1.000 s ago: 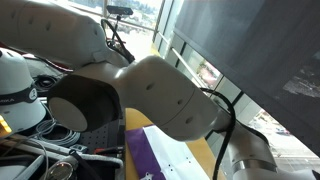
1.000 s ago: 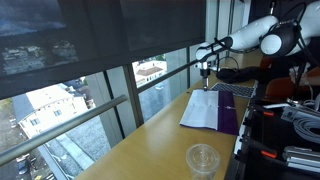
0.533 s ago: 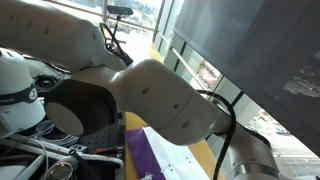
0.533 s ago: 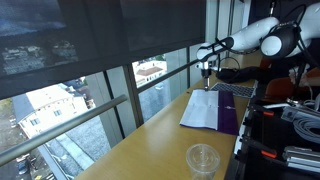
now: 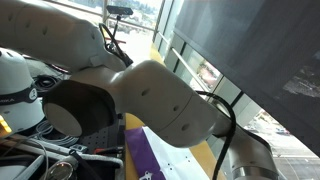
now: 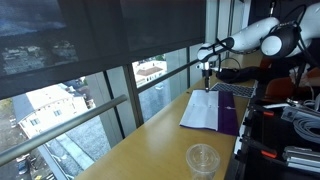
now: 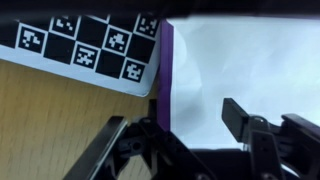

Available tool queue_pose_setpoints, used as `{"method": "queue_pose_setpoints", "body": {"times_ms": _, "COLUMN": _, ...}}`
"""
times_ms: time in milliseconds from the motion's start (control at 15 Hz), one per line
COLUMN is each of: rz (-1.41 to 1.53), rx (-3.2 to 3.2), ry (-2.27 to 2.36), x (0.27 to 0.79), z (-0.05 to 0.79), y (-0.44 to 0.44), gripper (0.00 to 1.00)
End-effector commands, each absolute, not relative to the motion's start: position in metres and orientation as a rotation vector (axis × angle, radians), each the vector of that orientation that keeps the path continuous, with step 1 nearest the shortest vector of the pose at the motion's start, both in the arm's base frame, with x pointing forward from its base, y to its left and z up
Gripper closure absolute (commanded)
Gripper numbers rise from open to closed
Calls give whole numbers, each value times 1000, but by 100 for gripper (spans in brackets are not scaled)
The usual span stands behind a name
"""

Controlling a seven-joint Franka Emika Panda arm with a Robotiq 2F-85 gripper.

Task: Close the purple folder.

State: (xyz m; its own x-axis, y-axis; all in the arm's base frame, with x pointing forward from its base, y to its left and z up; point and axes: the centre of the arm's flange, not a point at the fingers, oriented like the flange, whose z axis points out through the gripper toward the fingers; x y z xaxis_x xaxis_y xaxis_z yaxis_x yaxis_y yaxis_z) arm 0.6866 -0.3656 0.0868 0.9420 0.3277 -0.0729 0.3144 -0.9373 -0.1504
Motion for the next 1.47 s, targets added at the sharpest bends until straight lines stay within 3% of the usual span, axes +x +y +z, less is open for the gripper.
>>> {"method": "queue_pose_setpoints", "body": {"times_ms": 0, "rz": 107, "rx": -2912, "ry": -495, "x": 730, "z": 77, "y": -390, "gripper": 41}}
{"method": "queue_pose_setpoints", "body": {"times_ms": 200, "rz": 87, "rx": -2891, "ry": -493, "x": 731, "z": 86, "y": -383, "gripper": 33}}
{"method": "queue_pose_setpoints", "body": {"times_ms": 733, "rz": 32, "rx": -2805, "ry": -502, "x": 731, "z": 111, "y": -382, "gripper": 99}}
{"method": "queue_pose_setpoints", "body": {"times_ms": 800, "rz": 21, "rx": -2795, "ry": -500, "x": 730, "z": 114, "y": -386, "gripper": 100}}
{"method": "queue_pose_setpoints", "body": {"times_ms": 1000, "rz": -7, "rx": -2776, "ry": -495, "x": 723, "z": 119, "y": -395, "gripper": 100}}
{"method": "queue_pose_setpoints", "body": {"times_ms": 1067, "rz": -6, "rx": -2779, "ry": -505, "x": 719, "z": 119, "y": -399, "gripper": 74}}
{"method": "queue_pose_setpoints", "body": {"times_ms": 1133, "rz": -9, "rx": -2783, "ry": -514, "x": 717, "z": 119, "y": -402, "gripper": 73}}
{"method": "queue_pose_setpoints", "body": {"times_ms": 1400, "rz": -15, "rx": -2789, "ry": -553, "x": 721, "z": 109, "y": -411, "gripper": 45}}
